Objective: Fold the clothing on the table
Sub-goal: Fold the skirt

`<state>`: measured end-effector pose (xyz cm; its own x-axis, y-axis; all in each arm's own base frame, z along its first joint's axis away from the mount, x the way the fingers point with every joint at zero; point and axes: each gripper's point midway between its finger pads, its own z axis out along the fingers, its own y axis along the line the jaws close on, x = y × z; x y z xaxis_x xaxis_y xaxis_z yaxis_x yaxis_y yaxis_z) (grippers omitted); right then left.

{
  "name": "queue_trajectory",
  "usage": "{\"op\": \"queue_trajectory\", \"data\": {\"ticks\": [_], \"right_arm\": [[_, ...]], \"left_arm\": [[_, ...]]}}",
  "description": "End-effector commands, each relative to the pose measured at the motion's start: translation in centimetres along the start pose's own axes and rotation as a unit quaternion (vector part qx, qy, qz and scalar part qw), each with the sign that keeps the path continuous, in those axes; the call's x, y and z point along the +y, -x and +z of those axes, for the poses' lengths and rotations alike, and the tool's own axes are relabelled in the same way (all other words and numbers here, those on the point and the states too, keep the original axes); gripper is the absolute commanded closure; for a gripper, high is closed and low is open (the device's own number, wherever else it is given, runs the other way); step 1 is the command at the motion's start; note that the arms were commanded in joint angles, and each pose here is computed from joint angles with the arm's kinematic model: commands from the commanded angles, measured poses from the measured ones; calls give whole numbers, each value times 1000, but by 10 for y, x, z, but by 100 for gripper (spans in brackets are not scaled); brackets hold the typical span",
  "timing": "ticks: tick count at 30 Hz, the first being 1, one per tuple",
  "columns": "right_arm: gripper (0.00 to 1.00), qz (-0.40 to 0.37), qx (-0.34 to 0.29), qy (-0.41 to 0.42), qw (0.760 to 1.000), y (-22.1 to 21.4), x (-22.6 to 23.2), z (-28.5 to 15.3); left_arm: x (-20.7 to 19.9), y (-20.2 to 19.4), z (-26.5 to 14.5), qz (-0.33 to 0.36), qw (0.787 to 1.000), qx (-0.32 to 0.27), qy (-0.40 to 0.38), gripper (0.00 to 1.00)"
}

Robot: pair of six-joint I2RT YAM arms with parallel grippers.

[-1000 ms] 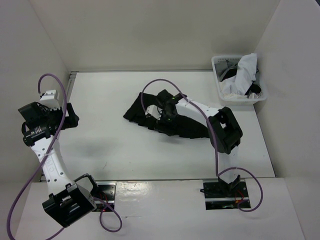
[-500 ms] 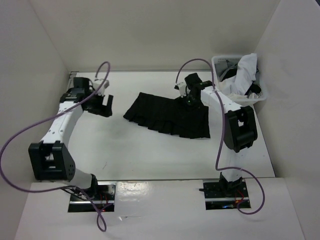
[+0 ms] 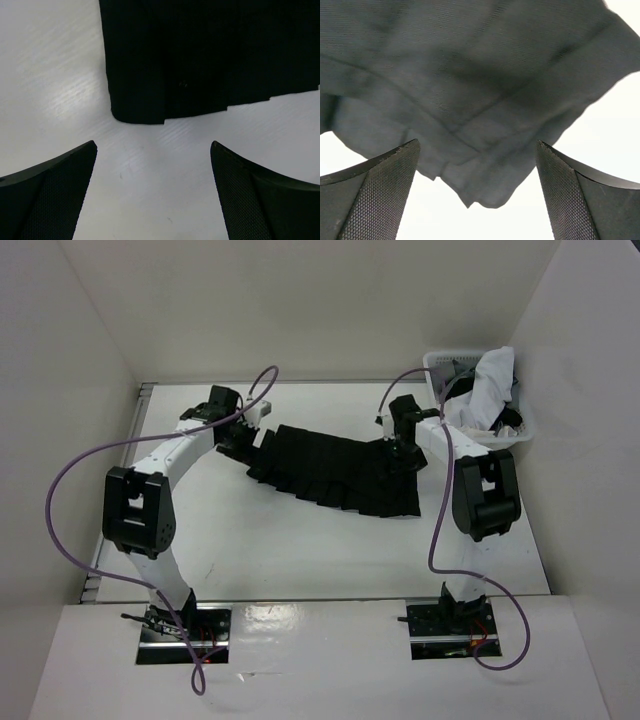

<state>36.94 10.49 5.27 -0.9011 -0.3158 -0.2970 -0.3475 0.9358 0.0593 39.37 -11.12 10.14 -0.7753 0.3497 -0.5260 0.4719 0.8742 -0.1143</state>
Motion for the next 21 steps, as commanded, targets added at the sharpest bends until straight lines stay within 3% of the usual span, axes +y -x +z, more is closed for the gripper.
{"op": "queue_trajectory", "data": {"ticks": [1,3,8,21], "right_arm": [[2,32,-7,-8,999,-2,-18,3],[6,47,-8,-7,999,-3,-28,2],[34,63,-5,-5,998,-8,-38,3],[37,53,24,21,998,-24,-30,14]], "left_arm": [[-18,47,1,-8,997,-55,-53,0],[-26,50,10,-16,995,-48,-86,1],[-41,44,33,-17,993,-25,-112,9],[-51,16,63,-19,992,22,-121,25]]}}
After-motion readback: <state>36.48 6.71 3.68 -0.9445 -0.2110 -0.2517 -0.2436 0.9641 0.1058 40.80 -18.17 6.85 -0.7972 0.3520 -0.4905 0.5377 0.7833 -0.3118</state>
